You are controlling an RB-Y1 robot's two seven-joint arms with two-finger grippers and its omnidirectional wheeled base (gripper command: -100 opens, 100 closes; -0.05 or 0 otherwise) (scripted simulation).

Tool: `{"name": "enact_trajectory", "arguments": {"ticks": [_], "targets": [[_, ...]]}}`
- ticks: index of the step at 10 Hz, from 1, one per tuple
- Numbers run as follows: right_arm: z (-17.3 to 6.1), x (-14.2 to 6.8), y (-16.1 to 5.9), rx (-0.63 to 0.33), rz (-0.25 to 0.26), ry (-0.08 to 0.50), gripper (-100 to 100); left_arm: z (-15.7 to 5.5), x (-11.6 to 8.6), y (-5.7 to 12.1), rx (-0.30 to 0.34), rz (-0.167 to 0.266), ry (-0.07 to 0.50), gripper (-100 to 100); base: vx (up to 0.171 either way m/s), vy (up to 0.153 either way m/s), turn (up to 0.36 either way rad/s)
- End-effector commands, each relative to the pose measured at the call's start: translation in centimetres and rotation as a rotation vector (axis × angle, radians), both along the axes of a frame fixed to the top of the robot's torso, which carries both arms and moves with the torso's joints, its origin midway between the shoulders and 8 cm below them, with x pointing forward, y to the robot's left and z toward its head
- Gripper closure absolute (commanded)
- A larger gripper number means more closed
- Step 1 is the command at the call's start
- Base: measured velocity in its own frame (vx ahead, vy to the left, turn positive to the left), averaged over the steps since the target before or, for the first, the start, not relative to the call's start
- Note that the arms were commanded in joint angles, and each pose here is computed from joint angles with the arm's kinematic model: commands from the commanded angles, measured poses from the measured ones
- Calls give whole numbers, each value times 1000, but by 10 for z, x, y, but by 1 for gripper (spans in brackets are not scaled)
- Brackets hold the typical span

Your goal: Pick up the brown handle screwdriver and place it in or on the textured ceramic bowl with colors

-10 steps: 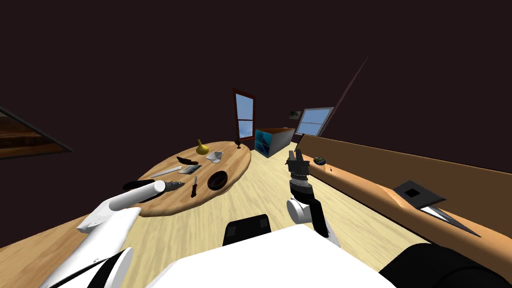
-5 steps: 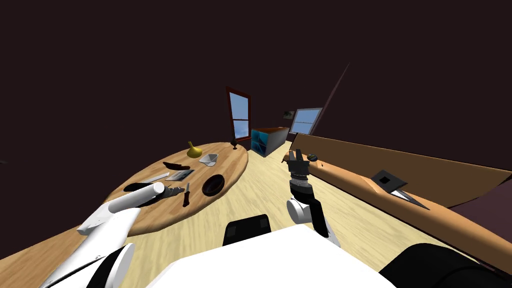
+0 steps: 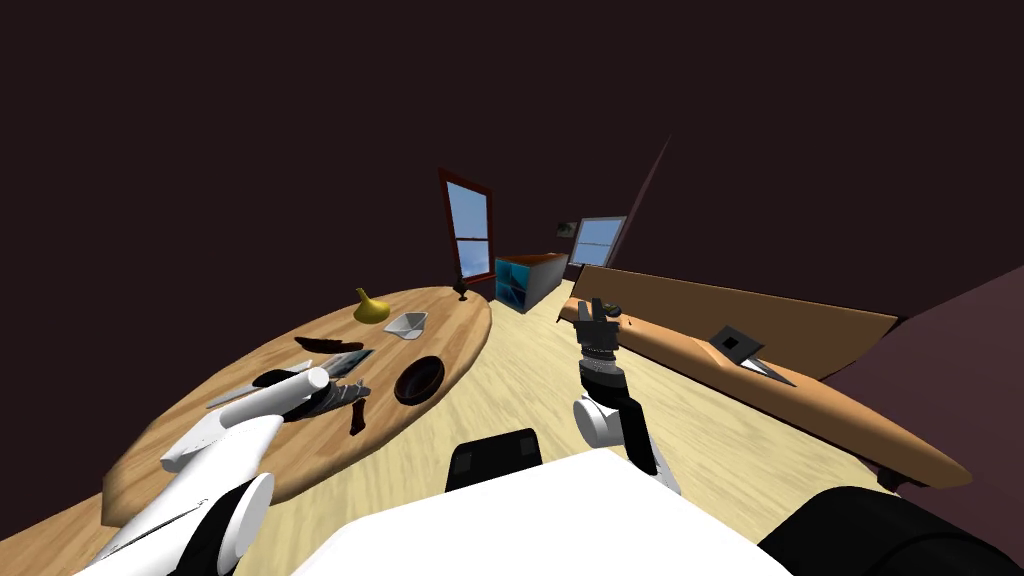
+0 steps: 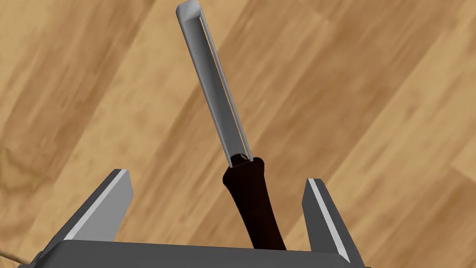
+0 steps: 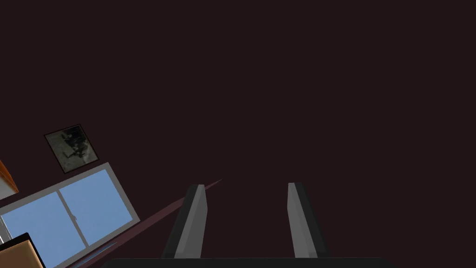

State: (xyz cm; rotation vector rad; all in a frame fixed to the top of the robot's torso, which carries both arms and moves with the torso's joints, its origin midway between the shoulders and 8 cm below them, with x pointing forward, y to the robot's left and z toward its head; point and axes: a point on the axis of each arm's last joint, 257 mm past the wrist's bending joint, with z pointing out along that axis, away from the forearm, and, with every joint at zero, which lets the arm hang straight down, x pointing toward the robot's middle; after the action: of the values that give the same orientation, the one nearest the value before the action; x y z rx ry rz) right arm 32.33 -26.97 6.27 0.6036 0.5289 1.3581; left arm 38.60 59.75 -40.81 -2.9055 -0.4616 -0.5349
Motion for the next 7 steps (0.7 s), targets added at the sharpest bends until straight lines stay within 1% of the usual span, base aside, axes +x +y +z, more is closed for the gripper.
{"name": "enact_trajectory", "arguments": {"ticks": [1,3,5,7], "targets": [[0,0,0,0,0,0,0,-6,-10,-6,-28,20,25,-100,16,55,-118],[0,0,0,0,0,0,0,-20,-29,-16,-89,64,85,-100,14,58,-136],[0,0,0,0,0,0,0,-28,-43,-23,-129,95,128,-100,22,59,-121],[0,0,0,0,0,0,0,-26,-42,-22,-126,93,125,-100,8,23,-22]]}}
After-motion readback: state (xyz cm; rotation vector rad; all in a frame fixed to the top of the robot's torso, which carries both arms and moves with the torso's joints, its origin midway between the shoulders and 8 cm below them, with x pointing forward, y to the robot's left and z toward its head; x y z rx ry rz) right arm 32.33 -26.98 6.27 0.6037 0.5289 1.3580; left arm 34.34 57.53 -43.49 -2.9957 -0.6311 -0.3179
